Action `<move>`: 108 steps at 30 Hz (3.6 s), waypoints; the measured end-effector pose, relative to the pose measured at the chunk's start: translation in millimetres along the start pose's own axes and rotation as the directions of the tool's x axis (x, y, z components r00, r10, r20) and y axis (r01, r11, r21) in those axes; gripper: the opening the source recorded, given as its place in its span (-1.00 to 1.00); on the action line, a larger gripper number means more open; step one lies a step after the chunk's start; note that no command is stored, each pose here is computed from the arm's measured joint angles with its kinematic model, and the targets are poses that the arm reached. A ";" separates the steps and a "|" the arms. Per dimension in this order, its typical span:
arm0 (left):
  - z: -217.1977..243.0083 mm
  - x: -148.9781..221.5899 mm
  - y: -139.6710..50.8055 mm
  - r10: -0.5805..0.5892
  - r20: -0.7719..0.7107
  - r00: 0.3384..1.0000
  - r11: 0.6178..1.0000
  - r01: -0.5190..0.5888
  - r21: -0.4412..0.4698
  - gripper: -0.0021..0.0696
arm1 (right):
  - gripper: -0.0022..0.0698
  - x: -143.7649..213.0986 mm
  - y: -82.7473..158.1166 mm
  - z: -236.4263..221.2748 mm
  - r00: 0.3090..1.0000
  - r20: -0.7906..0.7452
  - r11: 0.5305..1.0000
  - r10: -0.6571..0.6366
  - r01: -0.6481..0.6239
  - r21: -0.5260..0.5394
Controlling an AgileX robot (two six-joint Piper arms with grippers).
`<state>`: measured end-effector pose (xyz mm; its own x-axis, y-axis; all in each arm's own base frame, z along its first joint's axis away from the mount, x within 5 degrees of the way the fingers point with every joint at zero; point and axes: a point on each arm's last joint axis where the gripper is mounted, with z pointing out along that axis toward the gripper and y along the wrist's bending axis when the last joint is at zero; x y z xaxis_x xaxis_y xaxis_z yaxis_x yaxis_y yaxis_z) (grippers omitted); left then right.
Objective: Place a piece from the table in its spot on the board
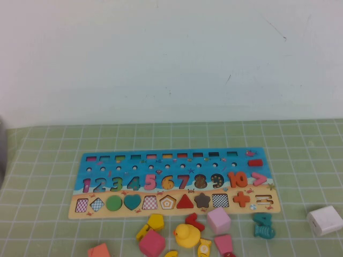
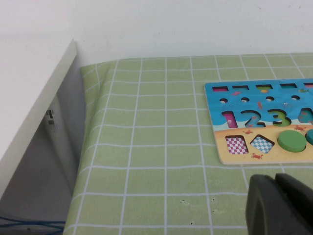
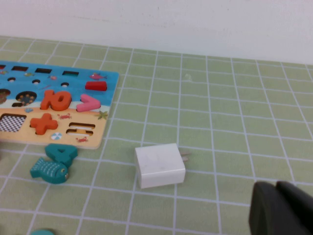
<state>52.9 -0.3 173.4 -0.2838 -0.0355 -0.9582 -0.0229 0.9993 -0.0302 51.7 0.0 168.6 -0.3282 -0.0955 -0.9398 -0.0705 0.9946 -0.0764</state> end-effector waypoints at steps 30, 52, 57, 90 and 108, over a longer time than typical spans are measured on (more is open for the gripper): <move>0.0 0.0 0.0 0.000 0.000 1.000 1.000 0.000 0.000 -0.95 | -0.94 0.0 0.0 0.0 1.000 0.000 1.000 0.000 0.000 0.000; -4.8 -29.1 -4.5 -0.955 0.053 0.292 0.293 0.898 0.328 -0.95 | -0.94 0.0 0.0 0.0 1.000 0.000 1.000 0.000 0.000 0.000; -4.7 -28.3 -7.2 -0.942 0.035 0.334 0.326 0.887 0.327 -0.95 | -0.94 0.0 0.0 0.0 1.000 0.000 1.000 0.000 0.000 0.000; 72.1 -131.0 -66.1 0.326 -0.486 0.811 0.813 0.021 0.581 -0.95 | -0.94 0.0 0.0 0.0 1.000 0.000 1.000 0.000 0.000 0.000; 114.7 -55.1 -169.1 0.571 -0.658 0.491 0.774 -0.055 0.631 -0.95 | -0.94 0.0 0.0 0.0 1.000 0.000 1.000 0.000 0.000 0.000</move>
<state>182.4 -165.8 198.7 -0.7829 0.5447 -0.3005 0.6027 0.7837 -0.1499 51.7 0.0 168.6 -0.3282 -0.0955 -0.9398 -0.0705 0.9946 -0.0764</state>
